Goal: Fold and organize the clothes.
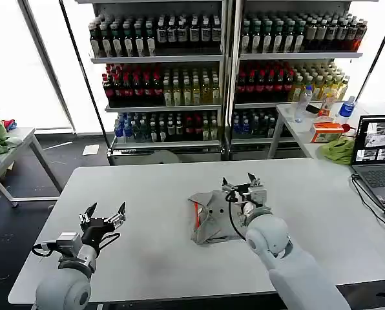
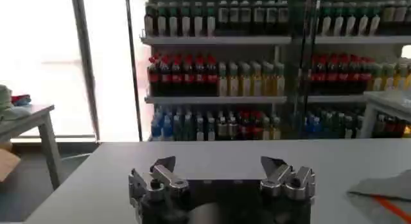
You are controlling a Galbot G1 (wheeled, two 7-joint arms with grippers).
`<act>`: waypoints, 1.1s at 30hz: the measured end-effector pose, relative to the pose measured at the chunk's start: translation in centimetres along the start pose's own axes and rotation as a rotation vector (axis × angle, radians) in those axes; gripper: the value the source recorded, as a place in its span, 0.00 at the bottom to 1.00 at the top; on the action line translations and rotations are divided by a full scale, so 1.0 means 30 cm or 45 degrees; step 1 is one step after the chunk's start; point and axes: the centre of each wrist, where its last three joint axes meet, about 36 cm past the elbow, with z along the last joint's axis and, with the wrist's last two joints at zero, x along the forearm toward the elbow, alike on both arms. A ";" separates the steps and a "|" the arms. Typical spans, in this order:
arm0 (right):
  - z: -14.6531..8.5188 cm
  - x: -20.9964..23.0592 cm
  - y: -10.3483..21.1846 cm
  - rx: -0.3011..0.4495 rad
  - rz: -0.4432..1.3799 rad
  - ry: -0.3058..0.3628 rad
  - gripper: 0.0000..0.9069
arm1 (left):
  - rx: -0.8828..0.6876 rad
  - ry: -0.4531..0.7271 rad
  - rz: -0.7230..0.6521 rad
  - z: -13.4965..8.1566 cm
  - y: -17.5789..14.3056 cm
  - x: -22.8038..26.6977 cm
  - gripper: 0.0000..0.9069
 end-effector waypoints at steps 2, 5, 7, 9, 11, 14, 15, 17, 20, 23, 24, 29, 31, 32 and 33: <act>0.013 -0.009 0.027 0.033 -0.021 0.009 1.00 | 0.004 0.005 -0.001 0.004 -0.001 0.003 1.00; 0.037 -0.022 0.053 0.071 -0.036 0.031 1.00 | 0.005 0.008 -0.005 0.006 0.002 0.011 1.00; 0.052 -0.030 0.064 0.090 -0.045 0.044 1.00 | 0.003 0.010 -0.008 0.007 0.006 0.016 1.00; 0.067 -0.037 0.071 0.104 -0.051 0.058 1.00 | 0.004 0.014 -0.012 0.010 0.011 0.019 1.00; 0.085 -0.046 0.081 0.117 -0.058 0.075 1.00 | 0.006 0.016 -0.012 0.011 0.012 0.020 1.00; 0.109 -0.059 0.091 0.134 -0.061 0.098 1.00 | 0.013 0.018 -0.012 0.014 0.009 0.021 1.00; 0.119 -0.064 0.094 0.138 -0.059 0.107 1.00 | 0.015 0.020 -0.011 0.016 0.008 0.022 1.00; 0.136 -0.072 0.097 0.147 -0.055 0.123 1.00 | 0.016 0.025 -0.010 0.020 0.008 0.024 1.00; 0.166 -0.082 0.098 0.160 -0.048 0.151 1.00 | 0.016 0.028 -0.012 0.023 0.013 0.026 1.00; 0.191 -0.090 0.096 0.165 -0.039 0.177 1.00 | 0.014 0.028 -0.014 0.023 0.016 0.024 1.00; 0.198 -0.092 0.095 0.166 -0.036 0.184 1.00 | 0.014 0.027 -0.014 0.023 0.017 0.023 1.00; 0.223 -0.096 0.090 0.161 -0.030 0.208 1.00 | 0.017 0.031 -0.009 0.027 0.012 0.021 1.00; 0.230 -0.098 0.091 0.157 -0.030 0.215 1.00 | 0.019 0.034 -0.006 0.030 0.010 0.019 1.00; 0.232 -0.099 0.091 0.153 -0.030 0.217 1.00 | 0.020 0.035 -0.003 0.031 0.008 0.019 1.00; 0.234 -0.099 0.091 0.149 -0.030 0.218 1.00 | 0.020 0.035 -0.001 0.032 0.007 0.019 1.00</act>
